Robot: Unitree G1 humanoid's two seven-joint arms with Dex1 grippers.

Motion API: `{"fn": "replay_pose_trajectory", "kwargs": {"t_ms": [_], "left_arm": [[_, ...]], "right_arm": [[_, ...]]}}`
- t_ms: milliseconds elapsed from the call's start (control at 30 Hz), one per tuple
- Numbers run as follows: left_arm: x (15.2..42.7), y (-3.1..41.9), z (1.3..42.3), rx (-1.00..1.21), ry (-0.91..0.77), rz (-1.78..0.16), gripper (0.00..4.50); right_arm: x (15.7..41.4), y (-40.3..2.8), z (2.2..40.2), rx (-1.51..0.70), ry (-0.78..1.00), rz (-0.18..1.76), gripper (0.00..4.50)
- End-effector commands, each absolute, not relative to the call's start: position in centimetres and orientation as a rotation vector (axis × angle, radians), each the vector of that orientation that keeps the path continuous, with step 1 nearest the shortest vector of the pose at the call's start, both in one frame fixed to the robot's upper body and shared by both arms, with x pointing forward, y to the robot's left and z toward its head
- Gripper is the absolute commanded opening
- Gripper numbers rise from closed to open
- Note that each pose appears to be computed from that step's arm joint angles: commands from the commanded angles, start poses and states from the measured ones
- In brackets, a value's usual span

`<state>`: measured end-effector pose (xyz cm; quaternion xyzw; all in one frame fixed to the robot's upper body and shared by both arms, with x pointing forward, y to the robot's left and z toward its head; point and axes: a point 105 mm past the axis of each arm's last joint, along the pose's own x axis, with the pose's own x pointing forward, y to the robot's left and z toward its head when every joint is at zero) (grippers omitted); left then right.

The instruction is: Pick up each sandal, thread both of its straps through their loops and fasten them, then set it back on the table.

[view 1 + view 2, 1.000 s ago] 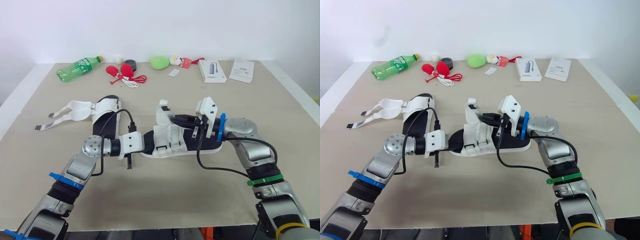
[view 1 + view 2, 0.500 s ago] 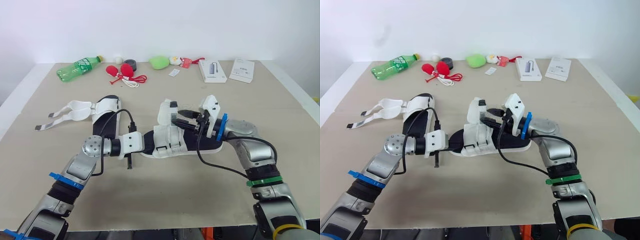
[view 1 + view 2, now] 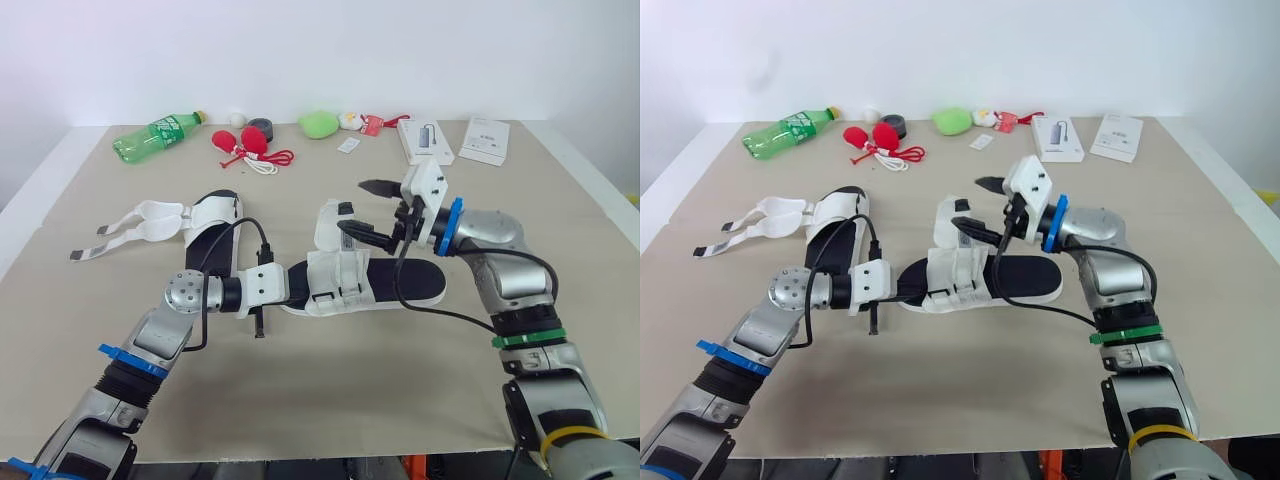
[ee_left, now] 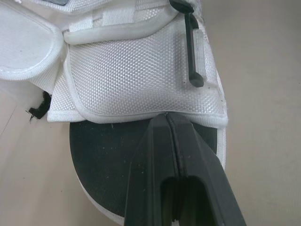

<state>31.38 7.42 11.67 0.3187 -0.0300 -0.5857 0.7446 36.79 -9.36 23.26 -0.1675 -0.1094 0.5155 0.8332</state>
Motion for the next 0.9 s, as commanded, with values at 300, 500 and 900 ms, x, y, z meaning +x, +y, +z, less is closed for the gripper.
{"fn": "replay_pose_trajectory", "kwargs": {"t_ms": [300, 500, 900], "left_arm": [[30.9, 7.1, 10.4, 0.699, -0.015, -1.314, 0.0], [30.8, 7.0, 10.2, 0.696, -0.013, -1.316, 0.0], [30.6, 7.0, 10.2, 0.696, -0.013, -1.314, 0.0]], "right_arm": [[33.3, -7.9, 22.2, -0.443, -0.011, 1.451, 0.02], [35.3, -8.3, 21.4, -0.491, 0.085, 1.38, 0.02], [37.9, -9.7, 19.2, -0.65, 0.214, 1.261, 0.02]]}}
